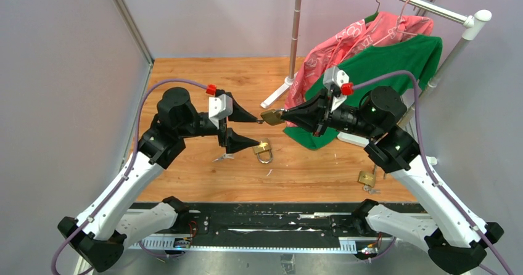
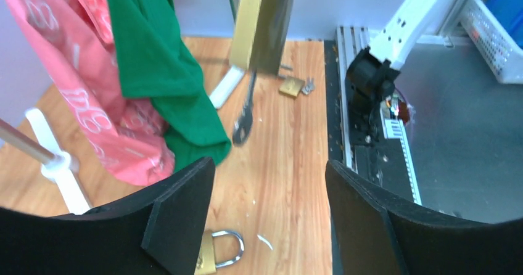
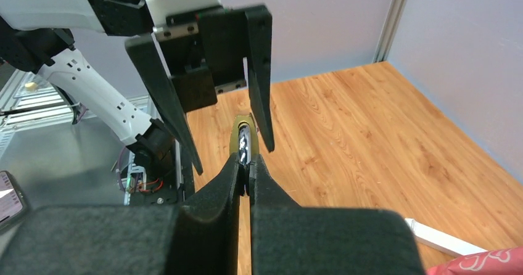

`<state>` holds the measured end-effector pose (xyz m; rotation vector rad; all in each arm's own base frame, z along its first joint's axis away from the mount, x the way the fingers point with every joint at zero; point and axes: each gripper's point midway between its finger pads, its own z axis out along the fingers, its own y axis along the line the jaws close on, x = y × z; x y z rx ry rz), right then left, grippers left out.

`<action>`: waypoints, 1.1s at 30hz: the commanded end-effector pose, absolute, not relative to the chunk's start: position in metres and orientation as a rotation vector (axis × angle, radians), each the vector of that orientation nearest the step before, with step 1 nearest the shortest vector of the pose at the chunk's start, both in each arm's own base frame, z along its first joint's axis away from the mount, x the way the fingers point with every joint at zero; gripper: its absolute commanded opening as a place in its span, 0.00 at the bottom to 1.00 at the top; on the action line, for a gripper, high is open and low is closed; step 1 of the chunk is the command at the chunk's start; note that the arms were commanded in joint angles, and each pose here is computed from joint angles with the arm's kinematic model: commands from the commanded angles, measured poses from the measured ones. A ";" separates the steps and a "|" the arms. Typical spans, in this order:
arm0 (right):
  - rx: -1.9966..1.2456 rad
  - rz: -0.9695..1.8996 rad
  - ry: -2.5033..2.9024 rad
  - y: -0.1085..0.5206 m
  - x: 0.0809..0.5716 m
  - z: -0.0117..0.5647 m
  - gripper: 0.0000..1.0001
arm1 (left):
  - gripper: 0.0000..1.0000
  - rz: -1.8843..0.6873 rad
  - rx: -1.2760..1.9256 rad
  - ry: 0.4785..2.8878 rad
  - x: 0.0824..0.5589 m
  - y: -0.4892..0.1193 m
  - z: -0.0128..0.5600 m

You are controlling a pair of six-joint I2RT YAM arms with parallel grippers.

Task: Lock with the key
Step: Remove the key from the lock.

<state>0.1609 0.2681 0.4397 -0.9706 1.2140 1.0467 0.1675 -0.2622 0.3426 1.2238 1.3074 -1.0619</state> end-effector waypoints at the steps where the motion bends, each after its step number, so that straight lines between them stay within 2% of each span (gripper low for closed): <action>1: -0.983 1.082 1.098 0.265 0.146 0.470 0.00 | 0.76 -1.078 1.150 1.157 0.174 -0.270 0.395; 3: -0.989 1.091 1.089 0.266 0.146 0.471 0.00 | 0.75 -1.107 1.113 1.158 0.177 -0.272 0.405; 6: -0.993 1.097 1.072 0.268 0.145 0.474 0.00 | 0.67 -1.144 1.102 1.179 0.178 -0.276 0.405; 11: -0.994 1.099 1.066 0.267 0.144 0.474 0.00 | 0.35 -1.159 1.095 1.205 0.181 -0.278 0.401; 15: -0.992 1.097 1.069 0.267 0.144 0.472 0.00 | 0.00 -1.164 1.106 1.192 0.178 -0.277 0.403; 20: -0.969 1.070 1.075 0.263 0.147 0.473 0.00 | 0.00 -1.126 1.117 1.235 0.177 -0.273 0.392; 27: -0.902 0.981 1.090 0.247 0.152 0.479 0.00 | 0.00 -0.964 1.252 1.488 0.185 -0.244 0.280; 33: -0.881 0.948 1.179 0.247 0.165 0.466 0.00 | 0.00 -0.905 1.179 1.604 0.200 -0.230 0.250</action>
